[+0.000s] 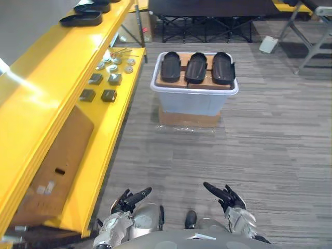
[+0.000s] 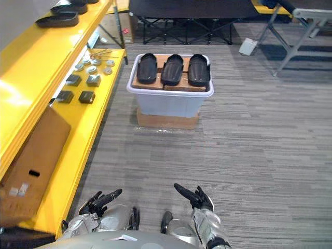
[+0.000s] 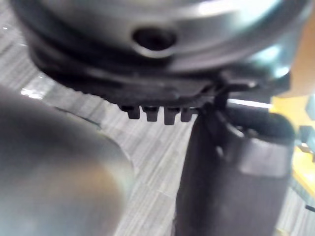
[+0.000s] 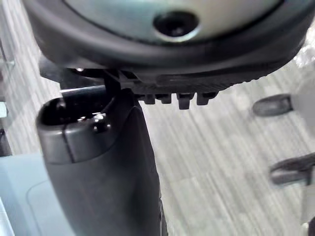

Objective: Walk over and take three plastic housings, then place them on the shelf

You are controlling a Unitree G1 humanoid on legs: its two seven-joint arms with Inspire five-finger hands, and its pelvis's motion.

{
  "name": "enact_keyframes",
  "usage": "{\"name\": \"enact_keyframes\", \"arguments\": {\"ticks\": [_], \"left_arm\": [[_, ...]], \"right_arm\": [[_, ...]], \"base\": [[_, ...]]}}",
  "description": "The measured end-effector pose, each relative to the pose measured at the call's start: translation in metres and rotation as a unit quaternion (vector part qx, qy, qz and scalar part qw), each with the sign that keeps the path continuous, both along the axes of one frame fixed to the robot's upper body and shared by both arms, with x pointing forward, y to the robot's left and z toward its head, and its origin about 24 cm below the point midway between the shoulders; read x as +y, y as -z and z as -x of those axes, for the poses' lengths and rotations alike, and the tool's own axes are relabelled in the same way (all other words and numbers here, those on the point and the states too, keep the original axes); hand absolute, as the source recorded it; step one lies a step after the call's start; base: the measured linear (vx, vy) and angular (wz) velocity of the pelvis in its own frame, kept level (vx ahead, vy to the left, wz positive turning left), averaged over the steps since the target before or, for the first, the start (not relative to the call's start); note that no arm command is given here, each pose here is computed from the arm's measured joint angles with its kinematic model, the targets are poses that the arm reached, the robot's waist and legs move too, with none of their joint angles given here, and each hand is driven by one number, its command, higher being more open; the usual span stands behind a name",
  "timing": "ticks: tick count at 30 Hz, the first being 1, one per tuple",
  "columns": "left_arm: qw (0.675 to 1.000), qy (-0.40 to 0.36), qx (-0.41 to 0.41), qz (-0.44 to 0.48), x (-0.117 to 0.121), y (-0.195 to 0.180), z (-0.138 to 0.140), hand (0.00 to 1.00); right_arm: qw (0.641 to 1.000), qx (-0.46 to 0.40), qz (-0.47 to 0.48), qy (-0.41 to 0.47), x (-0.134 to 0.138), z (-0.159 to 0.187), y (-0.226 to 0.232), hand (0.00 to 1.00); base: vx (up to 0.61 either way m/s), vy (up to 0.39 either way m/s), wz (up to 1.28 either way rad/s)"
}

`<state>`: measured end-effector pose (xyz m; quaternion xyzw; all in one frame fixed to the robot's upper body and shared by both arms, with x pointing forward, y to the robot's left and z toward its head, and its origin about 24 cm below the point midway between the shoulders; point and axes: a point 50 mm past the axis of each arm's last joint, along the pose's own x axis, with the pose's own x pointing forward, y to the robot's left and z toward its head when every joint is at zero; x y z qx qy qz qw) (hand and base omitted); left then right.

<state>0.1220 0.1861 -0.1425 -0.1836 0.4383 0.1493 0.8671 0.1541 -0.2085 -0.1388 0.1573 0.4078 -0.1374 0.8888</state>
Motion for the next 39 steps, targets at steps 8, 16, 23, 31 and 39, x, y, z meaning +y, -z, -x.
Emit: {"name": "enact_keyframes", "arguments": {"ticks": [8, 16, 23, 31, 39], "left_arm": [[0.999, -0.017, -0.010, -0.028, 0.017, -0.006, -0.008, 1.00], [0.999, -0.019, 0.001, -0.040, 0.016, -0.004, -0.010, 1.00], [0.998, -0.044, 0.032, -0.027, 0.019, 0.004, 0.008, 1.00], [0.999, -0.043, 0.026, 0.004, -0.001, 0.008, 0.015, 1.00], [1.000, -0.003, 0.017, -0.011, 0.000, 0.005, 0.006, 1.00]], "right_arm": [[0.999, -0.004, -0.002, -0.047, 0.014, -0.007, -0.001, 1.00], [0.996, 0.007, 0.004, -0.093, 0.021, 0.003, 0.003, 1.00], [0.997, 0.009, 0.010, -0.071, 0.021, 0.016, 0.007, 1.00], [0.998, 0.002, 0.059, -0.018, -0.003, 0.025, 0.002, 1.00], [0.999, -0.014, 0.042, 0.016, 0.010, 0.030, 0.000, 1.00]], "base": [[0.50, 0.197, -0.38], [0.37, 0.031, 0.24], [0.22, -0.341, 0.79], [0.09, -0.214, 0.39], [-0.01, 0.052, -0.19]]}}
